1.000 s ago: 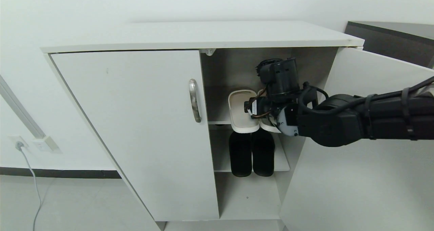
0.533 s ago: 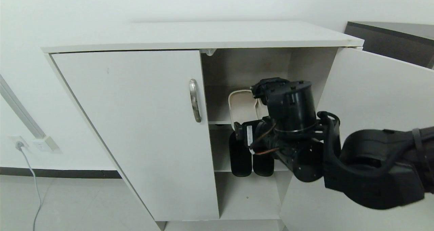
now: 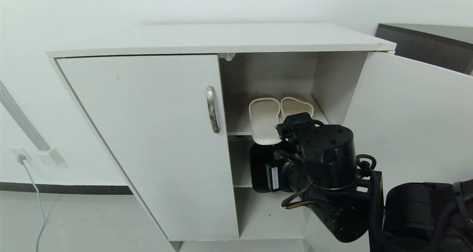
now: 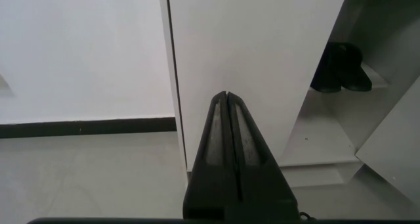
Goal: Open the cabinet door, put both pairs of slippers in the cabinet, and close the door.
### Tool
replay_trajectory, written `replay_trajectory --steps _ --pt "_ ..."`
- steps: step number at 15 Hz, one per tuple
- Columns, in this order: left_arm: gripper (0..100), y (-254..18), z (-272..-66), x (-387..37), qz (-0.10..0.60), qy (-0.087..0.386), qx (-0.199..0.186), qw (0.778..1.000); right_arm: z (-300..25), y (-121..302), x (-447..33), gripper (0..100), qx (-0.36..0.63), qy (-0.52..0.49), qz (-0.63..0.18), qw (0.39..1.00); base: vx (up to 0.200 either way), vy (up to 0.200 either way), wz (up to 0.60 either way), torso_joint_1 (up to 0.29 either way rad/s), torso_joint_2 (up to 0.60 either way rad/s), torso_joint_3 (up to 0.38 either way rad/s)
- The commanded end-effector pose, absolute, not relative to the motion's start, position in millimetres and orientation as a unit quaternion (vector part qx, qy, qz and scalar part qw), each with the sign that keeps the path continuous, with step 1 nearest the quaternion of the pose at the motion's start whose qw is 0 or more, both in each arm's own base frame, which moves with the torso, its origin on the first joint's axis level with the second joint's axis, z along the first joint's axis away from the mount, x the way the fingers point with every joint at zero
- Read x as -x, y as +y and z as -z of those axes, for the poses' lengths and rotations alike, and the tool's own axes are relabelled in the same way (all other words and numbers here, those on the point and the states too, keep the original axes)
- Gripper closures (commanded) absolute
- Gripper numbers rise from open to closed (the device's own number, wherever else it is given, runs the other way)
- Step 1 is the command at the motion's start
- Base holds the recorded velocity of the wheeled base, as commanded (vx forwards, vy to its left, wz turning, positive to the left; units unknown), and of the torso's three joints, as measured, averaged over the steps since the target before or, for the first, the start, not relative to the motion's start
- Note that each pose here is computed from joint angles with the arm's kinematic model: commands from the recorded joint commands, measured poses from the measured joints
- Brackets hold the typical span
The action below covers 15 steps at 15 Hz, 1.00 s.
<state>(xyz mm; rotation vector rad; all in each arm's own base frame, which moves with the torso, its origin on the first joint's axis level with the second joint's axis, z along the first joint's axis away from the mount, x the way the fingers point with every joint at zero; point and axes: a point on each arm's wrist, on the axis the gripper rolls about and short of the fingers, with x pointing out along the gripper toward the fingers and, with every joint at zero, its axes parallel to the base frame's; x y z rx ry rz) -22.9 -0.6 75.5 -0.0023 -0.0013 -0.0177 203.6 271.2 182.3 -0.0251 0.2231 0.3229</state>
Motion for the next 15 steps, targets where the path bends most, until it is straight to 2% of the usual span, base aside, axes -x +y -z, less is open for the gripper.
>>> replay_trajectory --steps 1,7,15 --pt "100 -0.6 -75.5 22.8 0.008 0.000 0.002 1.000 -176.1 271.3 -207.1 100 0.018 0.118 -0.156 0.981 0.000 0.000 0.00 0.000 0.00 0.000" --pt "100 -0.6 -75.5 22.8 0.008 0.000 0.003 1.000 -166.6 275.0 -206.6 100 0.027 0.127 -0.157 0.979 0.000 0.000 0.00 0.000 0.00 0.000" --pt "100 -0.6 -75.5 22.8 0.009 0.000 0.004 1.000 -164.5 274.6 -206.3 100 0.029 0.130 -0.156 0.979 -0.200 0.000 0.00 0.002 0.00 0.000"
